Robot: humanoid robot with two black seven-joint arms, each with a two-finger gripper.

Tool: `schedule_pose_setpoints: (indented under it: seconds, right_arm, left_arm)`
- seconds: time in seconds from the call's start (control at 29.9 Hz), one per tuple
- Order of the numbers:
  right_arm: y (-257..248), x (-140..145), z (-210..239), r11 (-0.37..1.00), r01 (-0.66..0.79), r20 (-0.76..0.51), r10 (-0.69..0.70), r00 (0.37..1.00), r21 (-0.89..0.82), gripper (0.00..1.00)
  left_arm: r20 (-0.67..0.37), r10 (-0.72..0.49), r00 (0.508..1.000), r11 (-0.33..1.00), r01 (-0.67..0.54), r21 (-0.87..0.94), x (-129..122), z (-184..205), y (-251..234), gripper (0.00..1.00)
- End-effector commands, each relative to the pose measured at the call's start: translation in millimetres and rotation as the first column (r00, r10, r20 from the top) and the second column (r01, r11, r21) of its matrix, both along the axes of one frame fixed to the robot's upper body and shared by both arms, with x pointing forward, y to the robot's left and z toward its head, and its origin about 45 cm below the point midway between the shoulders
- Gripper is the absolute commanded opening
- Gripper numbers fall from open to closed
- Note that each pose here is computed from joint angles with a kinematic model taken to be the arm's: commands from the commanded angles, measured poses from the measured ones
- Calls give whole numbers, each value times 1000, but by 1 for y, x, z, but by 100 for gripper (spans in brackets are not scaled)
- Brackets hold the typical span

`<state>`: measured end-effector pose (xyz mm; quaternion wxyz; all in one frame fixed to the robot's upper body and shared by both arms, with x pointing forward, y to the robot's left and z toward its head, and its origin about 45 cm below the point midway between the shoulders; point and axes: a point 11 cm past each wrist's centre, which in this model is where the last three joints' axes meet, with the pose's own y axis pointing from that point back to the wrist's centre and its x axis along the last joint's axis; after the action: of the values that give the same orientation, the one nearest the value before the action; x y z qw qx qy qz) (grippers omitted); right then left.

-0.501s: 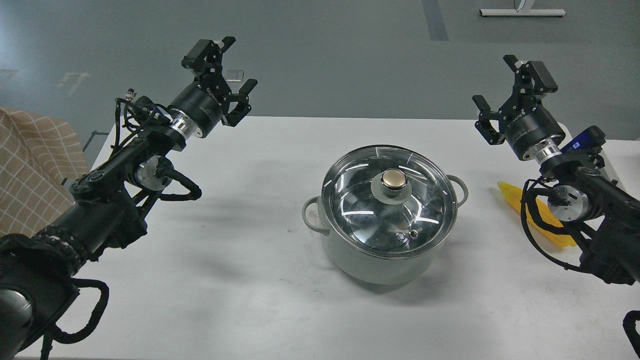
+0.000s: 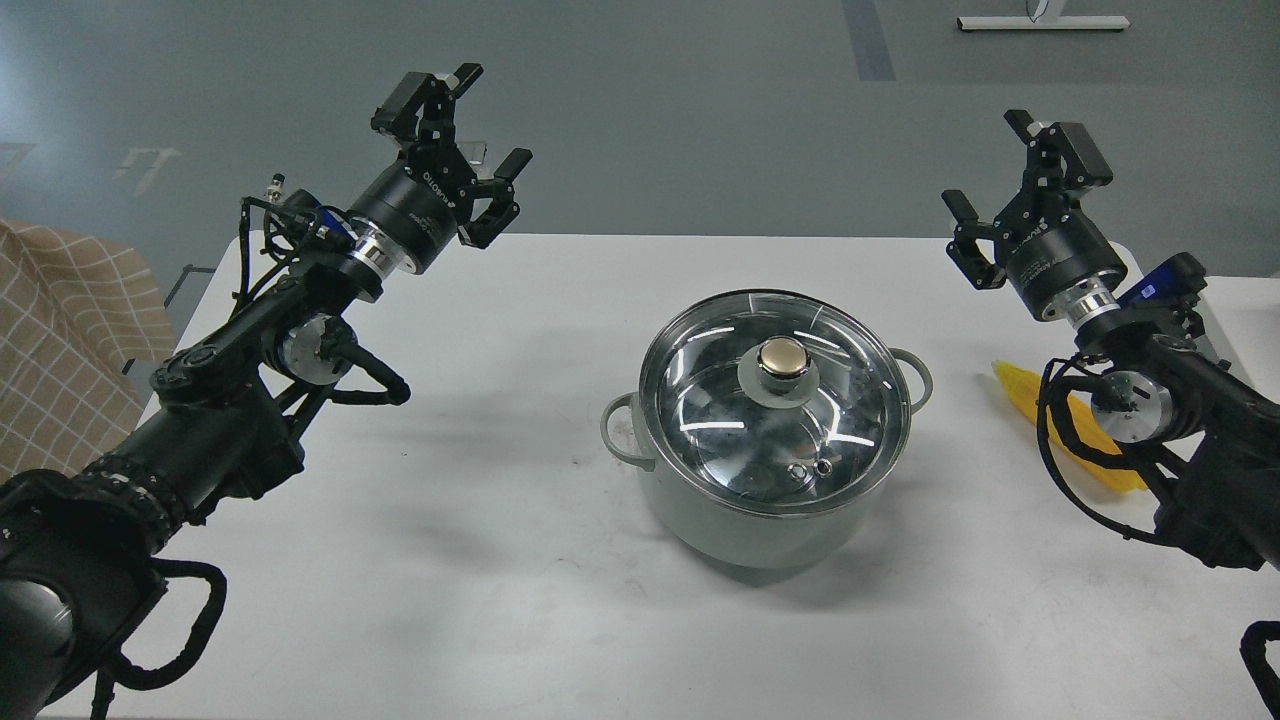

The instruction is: Open pot and put corn in

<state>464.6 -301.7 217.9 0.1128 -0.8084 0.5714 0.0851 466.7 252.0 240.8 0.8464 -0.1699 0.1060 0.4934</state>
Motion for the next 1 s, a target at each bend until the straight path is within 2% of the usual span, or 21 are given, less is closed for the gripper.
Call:
schedule_pose_setpoints:
  seconds: [0.0, 0.23, 0.4, 0.97]
  right_arm:
    - [-1, 1, 1, 1000, 3, 4, -3, 1000, 1, 100]
    - [-4, 0, 1, 1000, 8, 3, -8, 1000, -5, 100]
    - [0, 0, 0, 1000, 2, 2, -2, 1000, 0, 100]
    - [2, -1, -2, 1000, -4, -1, 4, 1000, 6, 100]
  left_arm:
    - [-9, 6, 1000, 1000, -6, 17, 0, -3, 5, 98]
    - [15, 70, 997, 998, -70, -3, 3, 5, 25, 98]
    - [3, 97, 995, 993, -96, -64, 4, 6, 22, 98]
    - [6, 87, 996, 989, -86, -116, 0, 6, 14, 98]
